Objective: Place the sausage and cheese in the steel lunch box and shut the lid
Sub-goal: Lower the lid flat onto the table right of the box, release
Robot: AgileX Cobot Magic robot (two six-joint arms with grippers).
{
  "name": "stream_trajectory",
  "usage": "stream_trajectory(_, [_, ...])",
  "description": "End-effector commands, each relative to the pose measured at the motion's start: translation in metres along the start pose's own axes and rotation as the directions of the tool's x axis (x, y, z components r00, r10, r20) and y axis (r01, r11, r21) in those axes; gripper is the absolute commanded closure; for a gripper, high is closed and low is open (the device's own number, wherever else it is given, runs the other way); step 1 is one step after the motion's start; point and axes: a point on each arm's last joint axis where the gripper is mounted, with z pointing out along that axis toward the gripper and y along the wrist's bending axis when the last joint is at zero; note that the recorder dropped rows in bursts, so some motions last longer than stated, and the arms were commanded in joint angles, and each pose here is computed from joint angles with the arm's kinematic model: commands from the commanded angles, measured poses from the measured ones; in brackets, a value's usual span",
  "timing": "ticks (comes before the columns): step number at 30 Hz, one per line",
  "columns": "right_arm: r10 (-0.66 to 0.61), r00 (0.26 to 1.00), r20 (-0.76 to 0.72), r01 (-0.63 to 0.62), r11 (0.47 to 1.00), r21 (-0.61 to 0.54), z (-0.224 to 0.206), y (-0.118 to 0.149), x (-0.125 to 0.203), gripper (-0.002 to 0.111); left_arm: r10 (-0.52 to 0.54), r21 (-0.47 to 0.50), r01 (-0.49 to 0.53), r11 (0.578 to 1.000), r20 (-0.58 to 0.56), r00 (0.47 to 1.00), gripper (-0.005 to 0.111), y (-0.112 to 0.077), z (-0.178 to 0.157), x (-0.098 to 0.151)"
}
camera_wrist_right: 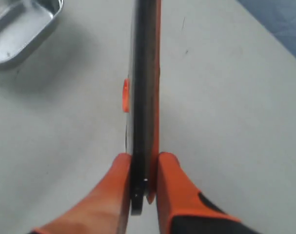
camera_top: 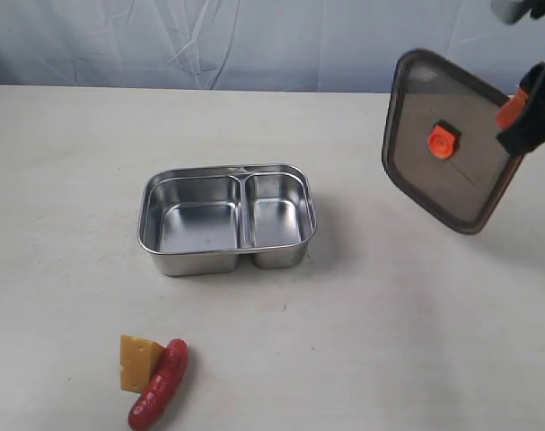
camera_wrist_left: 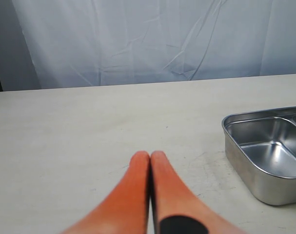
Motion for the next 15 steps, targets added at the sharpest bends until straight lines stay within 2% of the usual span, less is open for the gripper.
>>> stream_trajectory(1, [-0.050,0.994,-0.094,0.050,0.999,0.002,0.014,0.018,0.012,0.109,-0.008,0.006,0.008,1.000,0.012,1.000,0.107,0.000,0.000,0.000])
stream_trajectory(15, [-0.176,0.967,-0.186,0.135,0.968,-0.211,0.047,0.097,0.039,0.109,-0.008,0.006,0.008,1.000,0.012,1.000,0.107,0.000,0.000,0.000])
